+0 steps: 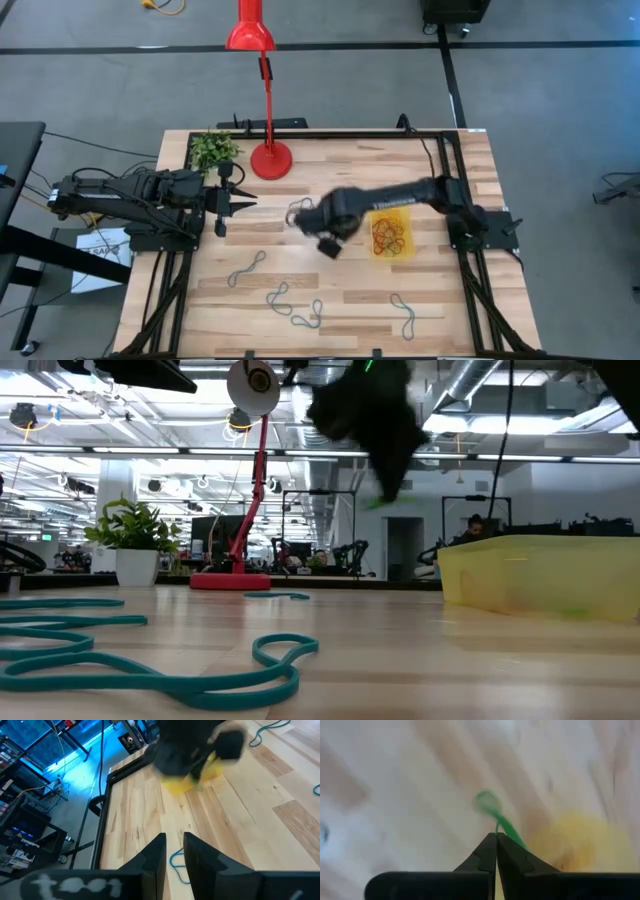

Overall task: Pick and place items into bin
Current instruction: Put the green rubber band into the yellow bin

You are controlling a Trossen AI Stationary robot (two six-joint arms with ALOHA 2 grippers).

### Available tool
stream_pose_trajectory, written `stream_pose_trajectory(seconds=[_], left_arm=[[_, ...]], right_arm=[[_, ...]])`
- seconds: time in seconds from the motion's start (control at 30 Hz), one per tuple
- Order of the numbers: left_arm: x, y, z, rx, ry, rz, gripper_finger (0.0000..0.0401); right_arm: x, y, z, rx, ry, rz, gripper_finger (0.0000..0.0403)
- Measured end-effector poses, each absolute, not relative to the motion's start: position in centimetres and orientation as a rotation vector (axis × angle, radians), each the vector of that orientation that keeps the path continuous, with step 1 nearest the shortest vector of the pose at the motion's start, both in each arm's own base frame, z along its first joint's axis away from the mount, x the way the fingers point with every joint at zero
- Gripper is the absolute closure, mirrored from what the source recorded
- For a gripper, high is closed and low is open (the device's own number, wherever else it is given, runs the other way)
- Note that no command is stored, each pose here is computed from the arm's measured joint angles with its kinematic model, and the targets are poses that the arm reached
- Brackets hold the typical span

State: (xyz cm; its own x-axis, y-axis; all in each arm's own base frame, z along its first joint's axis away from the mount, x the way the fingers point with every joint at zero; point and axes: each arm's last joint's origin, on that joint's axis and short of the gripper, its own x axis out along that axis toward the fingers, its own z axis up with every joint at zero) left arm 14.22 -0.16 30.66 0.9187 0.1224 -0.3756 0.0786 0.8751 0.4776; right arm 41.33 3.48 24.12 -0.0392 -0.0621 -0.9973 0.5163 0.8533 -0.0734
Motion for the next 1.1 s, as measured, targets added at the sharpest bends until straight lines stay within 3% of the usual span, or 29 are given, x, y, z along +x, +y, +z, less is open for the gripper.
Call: stream_pose_trajectory(seconds=[0.13, 0.3, 0.6, 0.87, 1.1], left_arm=[[14.2, -0.2, 30.7, 0.508, 0.41, 0.024, 0.0344], [14.2, -0.2, 30.6, 0.508, 0.412, 0.024, 0.0344], [14.2, -0.2, 30.6, 0.506, 0.413, 0.023, 0.0344], [14.2, -0.2, 30.6, 0.485, 0.416, 0.027, 0.0344], [14.2, -0.2, 30.6, 0.486, 0.415, 0.027, 0.0344]], right_arm=[[39.8, 7.4, 25.8, 0.352, 1.62, -0.505, 0.0402], [37.9, 12.9, 27.0, 0.254, 1.678, -0.174, 0.0402], [35.0, 15.7, 28.6, 0.188, 1.561, -0.341, 0.0402], [28.8, 13.0, 28.3, 0.308, 1.514, -0.658, 0.0402], [26.2, 11.5, 23.6, 0.451, 1.38, -0.549, 0.0403]])
